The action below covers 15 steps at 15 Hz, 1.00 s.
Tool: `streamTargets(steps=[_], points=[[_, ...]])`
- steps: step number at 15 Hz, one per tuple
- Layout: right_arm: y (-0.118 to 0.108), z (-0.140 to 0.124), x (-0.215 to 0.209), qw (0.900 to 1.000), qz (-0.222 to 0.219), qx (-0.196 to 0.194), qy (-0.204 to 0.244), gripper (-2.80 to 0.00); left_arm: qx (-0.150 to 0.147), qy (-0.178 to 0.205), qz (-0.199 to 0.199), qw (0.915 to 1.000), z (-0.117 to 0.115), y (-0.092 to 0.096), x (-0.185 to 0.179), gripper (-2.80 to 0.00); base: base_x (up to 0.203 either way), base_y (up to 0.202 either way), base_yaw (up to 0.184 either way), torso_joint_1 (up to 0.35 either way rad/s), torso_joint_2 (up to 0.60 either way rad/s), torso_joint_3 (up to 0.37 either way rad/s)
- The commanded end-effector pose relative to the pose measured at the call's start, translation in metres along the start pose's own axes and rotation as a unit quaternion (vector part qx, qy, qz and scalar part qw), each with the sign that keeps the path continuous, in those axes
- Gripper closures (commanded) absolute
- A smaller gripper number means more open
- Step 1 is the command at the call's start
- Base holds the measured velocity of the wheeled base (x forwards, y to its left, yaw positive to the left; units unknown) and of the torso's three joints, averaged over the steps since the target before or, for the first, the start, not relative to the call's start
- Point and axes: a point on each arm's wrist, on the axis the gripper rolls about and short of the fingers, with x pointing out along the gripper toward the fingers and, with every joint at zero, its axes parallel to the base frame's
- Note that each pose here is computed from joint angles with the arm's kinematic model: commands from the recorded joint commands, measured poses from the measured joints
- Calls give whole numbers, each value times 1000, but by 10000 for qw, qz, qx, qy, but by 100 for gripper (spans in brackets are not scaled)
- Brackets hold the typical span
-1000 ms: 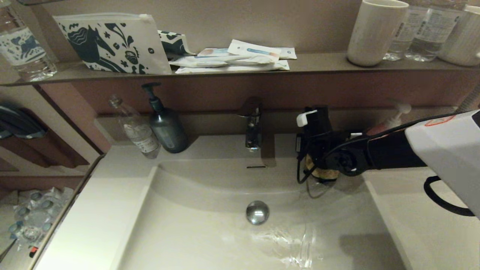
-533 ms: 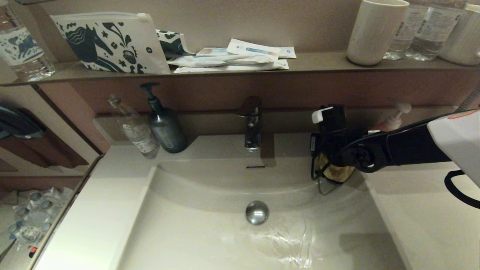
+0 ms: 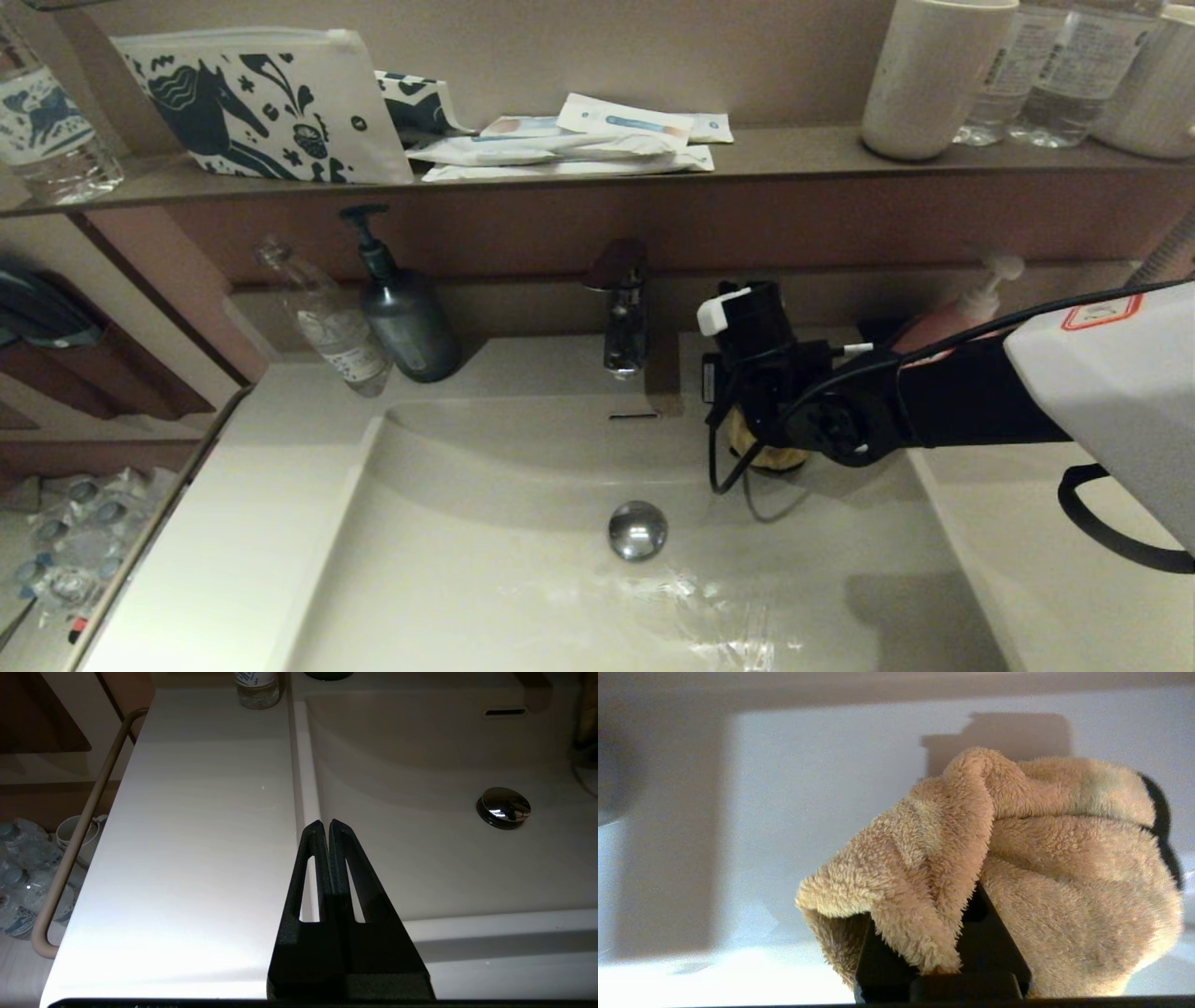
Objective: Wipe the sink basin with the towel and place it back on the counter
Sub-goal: Wipe the sink
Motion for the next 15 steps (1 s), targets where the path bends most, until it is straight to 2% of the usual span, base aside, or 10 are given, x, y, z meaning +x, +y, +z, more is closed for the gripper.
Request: streamTargets(steps=[1, 4, 8, 12, 15], points=[[13, -1, -5, 9999, 142, -3, -86, 0, 0, 7, 0, 10000, 0, 0, 0, 0, 0, 0, 0, 0, 0, 0], [3, 1, 2, 10000, -17, 30, -66, 0, 0, 7, -6, 10000, 0, 0, 0, 0, 0, 0, 0, 0, 0, 0], [-39, 8, 24, 9984, -539, 190, 43, 0, 0, 7, -5, 10000, 0, 0, 0, 0, 0, 0, 0, 0, 0, 0], [-74, 13, 22, 9958, -873, 260, 125, 0, 0, 7, -4, 10000, 0, 0, 0, 0, 0, 0, 0, 0, 0, 0], [-79, 17, 15, 9955, -892, 297, 75, 0, 0, 7, 0, 10000, 0, 0, 0, 0, 0, 0, 0, 0, 0, 0]])
